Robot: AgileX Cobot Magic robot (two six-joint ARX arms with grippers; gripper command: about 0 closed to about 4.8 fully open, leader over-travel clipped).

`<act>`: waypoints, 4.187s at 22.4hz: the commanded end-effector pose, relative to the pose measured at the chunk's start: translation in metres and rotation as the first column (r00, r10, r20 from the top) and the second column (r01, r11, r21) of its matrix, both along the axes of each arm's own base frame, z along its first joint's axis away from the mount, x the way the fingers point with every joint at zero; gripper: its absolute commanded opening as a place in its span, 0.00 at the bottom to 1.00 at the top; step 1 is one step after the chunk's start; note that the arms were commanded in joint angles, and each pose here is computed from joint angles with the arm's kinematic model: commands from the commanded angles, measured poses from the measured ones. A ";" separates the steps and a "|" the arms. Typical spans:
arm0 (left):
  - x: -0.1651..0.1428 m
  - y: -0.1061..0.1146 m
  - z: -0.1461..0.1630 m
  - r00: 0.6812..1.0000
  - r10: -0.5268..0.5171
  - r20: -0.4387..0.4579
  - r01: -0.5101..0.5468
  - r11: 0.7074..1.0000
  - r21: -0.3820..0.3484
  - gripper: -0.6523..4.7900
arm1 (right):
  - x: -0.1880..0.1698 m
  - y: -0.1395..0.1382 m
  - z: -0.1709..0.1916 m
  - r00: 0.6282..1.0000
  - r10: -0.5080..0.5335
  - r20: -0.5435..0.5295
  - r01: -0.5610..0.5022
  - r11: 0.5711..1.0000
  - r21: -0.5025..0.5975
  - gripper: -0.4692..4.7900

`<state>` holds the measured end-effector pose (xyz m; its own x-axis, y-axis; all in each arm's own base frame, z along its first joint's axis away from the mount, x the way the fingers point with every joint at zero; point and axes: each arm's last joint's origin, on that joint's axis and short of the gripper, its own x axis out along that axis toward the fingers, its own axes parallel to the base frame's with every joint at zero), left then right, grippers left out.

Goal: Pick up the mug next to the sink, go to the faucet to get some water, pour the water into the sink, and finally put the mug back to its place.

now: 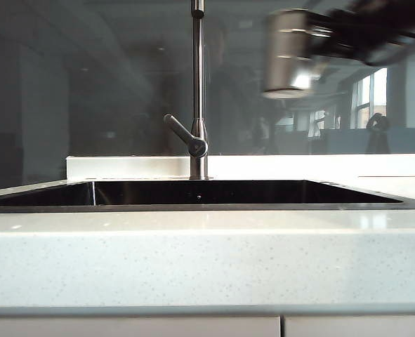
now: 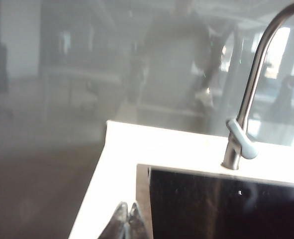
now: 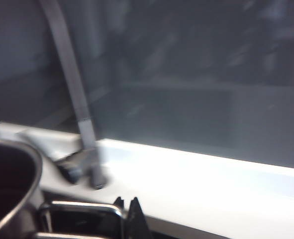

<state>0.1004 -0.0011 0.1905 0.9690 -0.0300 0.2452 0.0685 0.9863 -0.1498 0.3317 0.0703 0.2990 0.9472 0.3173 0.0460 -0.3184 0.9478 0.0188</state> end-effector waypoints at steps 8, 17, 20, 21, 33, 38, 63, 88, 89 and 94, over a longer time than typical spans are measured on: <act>0.057 -0.002 0.010 0.997 -0.072 -0.006 0.072 0.997 0.004 0.11 | 0.072 0.103 0.034 0.999 0.034 0.042 -0.032 0.999 -0.033 0.09; 0.239 -0.013 0.008 0.903 -0.424 -0.074 0.428 0.903 0.046 0.11 | 0.078 0.106 0.065 0.993 0.034 0.114 -0.040 0.997 0.058 0.09; 0.287 -0.016 0.004 0.839 -0.541 -0.058 0.544 0.837 0.066 0.21 | 0.078 0.106 0.070 0.991 0.033 0.129 -0.041 0.997 0.064 0.09; 0.315 -0.018 0.003 0.804 -0.594 -0.040 0.595 0.801 0.061 0.39 | 0.078 0.106 0.072 0.991 0.032 0.132 -0.041 0.997 0.065 0.09; 0.448 -0.094 0.022 0.531 -0.847 0.004 0.847 0.531 0.027 1.00 | 0.079 0.106 0.070 0.994 0.034 0.107 -0.039 0.998 0.052 0.09; 0.446 -0.115 0.023 0.508 -0.861 -0.012 0.861 0.507 0.049 0.98 | 0.079 0.106 0.069 0.994 0.034 0.100 -0.039 0.998 0.049 0.09; 0.439 -0.106 0.029 0.306 -0.951 -0.042 0.949 0.301 0.100 0.61 | 0.079 0.106 0.069 0.994 0.029 0.101 -0.034 0.998 0.049 0.09; 0.449 -0.101 0.018 0.493 -0.868 -0.061 0.865 0.481 0.145 0.61 | 0.079 0.106 0.070 0.994 0.030 0.102 -0.035 0.998 0.050 0.09; 0.449 -0.100 0.018 0.501 -0.864 -0.060 0.859 0.487 0.155 0.61 | 0.079 0.106 0.070 0.994 0.030 0.102 -0.035 0.998 0.050 0.09; 0.452 -0.098 0.019 0.596 -0.802 -0.035 0.794 0.583 0.172 0.61 | 0.079 0.106 0.070 0.994 0.029 0.102 -0.034 0.998 0.047 0.09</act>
<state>0.5507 -0.1031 0.2032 0.4603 -0.8699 0.1769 0.8832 0.4689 0.0073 0.4144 0.1767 0.3544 0.9346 0.3456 0.0839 -0.3485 0.9371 0.0217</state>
